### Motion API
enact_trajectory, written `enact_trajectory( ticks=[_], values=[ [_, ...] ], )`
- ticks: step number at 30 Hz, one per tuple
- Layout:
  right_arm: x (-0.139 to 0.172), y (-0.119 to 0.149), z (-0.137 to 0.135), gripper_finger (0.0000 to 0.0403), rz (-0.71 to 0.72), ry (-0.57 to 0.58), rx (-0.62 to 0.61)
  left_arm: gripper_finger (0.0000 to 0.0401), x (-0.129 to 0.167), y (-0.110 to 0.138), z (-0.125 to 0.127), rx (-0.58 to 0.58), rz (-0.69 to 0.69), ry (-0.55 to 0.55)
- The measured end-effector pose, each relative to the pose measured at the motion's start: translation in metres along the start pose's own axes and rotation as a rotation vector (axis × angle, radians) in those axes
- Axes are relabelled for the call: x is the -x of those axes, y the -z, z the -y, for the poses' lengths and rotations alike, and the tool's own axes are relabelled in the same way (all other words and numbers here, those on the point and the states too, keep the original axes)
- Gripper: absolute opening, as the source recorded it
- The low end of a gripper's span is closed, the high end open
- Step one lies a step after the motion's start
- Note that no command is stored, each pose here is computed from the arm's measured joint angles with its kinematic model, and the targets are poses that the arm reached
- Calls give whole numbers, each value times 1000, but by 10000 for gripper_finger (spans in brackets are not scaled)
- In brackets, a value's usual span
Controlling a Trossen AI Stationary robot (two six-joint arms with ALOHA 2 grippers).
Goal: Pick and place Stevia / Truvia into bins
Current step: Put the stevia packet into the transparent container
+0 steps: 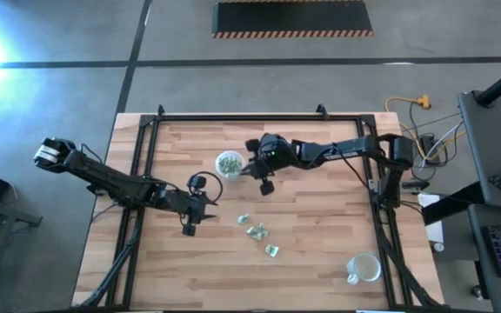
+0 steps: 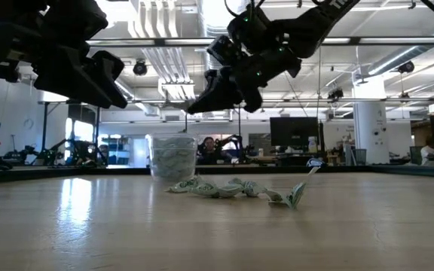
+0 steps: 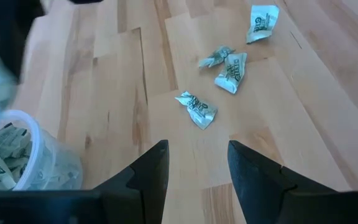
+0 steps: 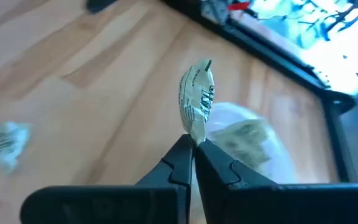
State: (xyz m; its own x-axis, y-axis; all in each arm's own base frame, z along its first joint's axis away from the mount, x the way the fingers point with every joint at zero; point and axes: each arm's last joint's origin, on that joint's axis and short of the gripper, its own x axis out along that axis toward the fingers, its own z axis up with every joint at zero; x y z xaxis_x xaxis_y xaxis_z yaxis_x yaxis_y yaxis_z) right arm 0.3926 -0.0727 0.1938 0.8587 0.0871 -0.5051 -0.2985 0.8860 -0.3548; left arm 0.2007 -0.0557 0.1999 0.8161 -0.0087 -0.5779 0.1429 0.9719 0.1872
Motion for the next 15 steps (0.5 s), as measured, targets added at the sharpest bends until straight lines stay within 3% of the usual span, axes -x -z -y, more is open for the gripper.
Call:
enact_trajectory(
  ticks=[10, 15],
  values=[
    [-12, -3, 22, 8, 5, 38, -14, 148, 0, 0, 0, 0, -2, 0],
    [-29, 6, 24, 8, -82, 64, -39, 148, 0, 1, 0, 0, -3, 0]
  ],
)
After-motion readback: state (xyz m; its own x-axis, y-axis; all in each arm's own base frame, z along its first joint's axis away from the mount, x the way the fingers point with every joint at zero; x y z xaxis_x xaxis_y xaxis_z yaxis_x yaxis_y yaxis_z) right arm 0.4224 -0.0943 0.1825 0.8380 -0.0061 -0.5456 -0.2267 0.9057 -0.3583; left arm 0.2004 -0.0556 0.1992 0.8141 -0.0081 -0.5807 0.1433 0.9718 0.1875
